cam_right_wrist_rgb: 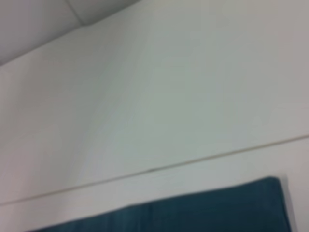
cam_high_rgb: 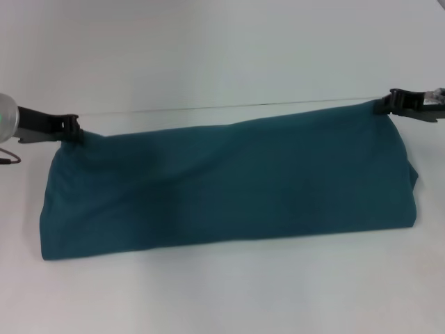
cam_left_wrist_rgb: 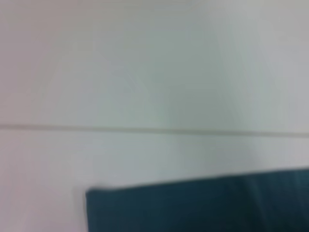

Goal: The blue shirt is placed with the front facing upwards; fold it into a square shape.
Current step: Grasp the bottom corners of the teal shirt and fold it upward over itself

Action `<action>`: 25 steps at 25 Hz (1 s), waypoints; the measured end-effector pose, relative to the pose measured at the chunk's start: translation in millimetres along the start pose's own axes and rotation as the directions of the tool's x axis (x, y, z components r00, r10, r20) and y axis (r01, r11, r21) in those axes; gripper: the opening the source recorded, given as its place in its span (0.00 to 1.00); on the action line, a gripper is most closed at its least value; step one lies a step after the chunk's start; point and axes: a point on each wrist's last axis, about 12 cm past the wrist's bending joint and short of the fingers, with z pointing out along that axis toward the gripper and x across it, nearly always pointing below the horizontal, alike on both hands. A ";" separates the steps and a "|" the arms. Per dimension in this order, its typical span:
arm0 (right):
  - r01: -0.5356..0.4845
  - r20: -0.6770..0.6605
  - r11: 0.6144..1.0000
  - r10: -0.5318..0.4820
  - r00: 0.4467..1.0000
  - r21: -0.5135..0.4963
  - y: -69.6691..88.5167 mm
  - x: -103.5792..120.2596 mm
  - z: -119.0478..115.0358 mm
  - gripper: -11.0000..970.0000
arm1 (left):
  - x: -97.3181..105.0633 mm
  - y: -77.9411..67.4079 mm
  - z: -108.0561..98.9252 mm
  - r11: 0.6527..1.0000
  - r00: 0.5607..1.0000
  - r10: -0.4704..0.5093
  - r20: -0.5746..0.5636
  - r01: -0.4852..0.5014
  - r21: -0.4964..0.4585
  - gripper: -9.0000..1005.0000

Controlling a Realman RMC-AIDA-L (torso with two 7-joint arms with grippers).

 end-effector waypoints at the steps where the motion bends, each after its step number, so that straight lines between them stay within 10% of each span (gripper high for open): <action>1: 0.002 0.009 1.000 -0.002 1.000 0.008 1.9 0.8 4.0 0.09 | 0.2 -1.3 2.3 1.000 1.000 -0.001 0.016 0.001 -0.004 0.07; 25: 0.133 0.074 0.980 -0.146 0.987 0.151 23.7 -10.3 44.3 0.10 | 9.1 -6.0 27.0 0.998 0.996 -0.008 0.085 0.012 -0.055 0.07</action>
